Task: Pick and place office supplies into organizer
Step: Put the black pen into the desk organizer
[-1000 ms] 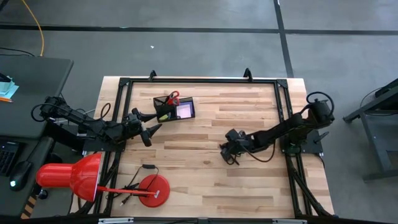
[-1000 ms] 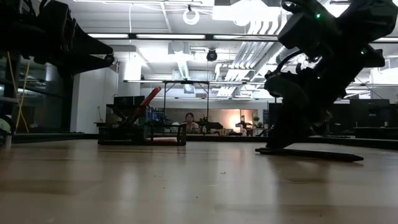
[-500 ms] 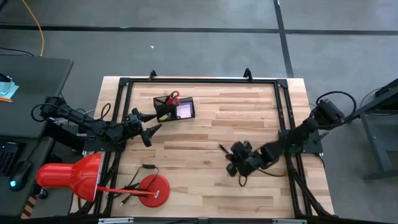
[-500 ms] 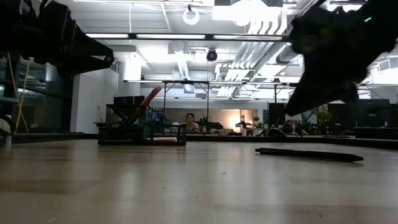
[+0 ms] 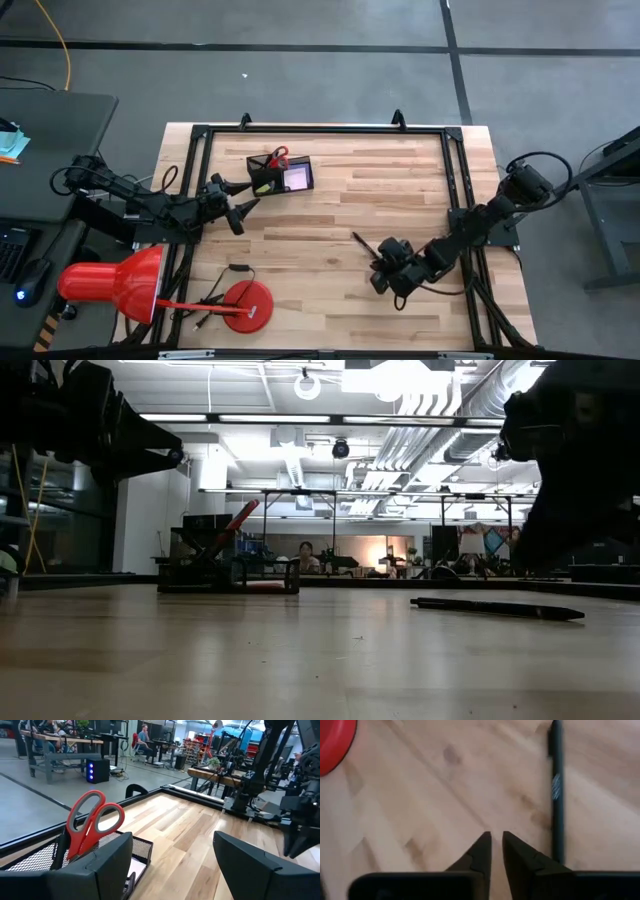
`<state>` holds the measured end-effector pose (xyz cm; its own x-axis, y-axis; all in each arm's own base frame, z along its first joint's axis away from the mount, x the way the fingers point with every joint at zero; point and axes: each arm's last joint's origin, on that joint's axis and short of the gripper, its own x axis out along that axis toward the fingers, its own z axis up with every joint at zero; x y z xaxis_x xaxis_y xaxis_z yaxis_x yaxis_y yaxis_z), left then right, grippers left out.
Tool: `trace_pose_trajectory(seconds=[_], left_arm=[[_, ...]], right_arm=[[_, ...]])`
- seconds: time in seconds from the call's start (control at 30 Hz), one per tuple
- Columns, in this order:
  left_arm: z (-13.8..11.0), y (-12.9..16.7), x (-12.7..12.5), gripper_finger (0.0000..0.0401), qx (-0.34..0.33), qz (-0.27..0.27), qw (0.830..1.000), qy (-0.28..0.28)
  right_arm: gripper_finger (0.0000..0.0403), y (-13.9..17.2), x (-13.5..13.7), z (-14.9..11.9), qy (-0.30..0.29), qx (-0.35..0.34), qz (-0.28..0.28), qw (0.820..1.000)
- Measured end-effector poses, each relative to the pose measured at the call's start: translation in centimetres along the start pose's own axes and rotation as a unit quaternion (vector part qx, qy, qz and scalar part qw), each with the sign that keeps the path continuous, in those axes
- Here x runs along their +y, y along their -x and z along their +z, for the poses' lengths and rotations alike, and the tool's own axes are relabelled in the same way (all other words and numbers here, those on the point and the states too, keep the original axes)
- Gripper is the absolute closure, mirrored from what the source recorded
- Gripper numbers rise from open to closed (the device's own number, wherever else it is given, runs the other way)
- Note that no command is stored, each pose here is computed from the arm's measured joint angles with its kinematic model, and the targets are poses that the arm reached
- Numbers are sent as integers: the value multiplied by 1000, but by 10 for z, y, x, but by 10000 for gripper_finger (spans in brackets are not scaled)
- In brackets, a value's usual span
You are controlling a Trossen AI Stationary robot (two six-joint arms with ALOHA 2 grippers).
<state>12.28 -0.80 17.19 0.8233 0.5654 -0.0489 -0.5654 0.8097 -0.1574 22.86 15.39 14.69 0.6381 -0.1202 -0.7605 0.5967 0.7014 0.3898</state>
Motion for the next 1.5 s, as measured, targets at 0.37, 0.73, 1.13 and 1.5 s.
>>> trace_pose_trajectory(seconds=[0.37,0.73,1.13,1.5], left_arm=[[0,0,0,135,1,0,1000,-1],[-1,0,0,135,2,1,1000,-3],[-1,0,0,135,2,1,1000,-2],[-1,0,0,135,5,1,1000,-6]], right_arm=[[391,-6,2,9,0,15,20,1000],[291,-27,-19,53,54,-21,-42,997],[238,-34,-34,71,71,-31,-92,993],[251,-63,-36,66,111,-30,-97,989]])
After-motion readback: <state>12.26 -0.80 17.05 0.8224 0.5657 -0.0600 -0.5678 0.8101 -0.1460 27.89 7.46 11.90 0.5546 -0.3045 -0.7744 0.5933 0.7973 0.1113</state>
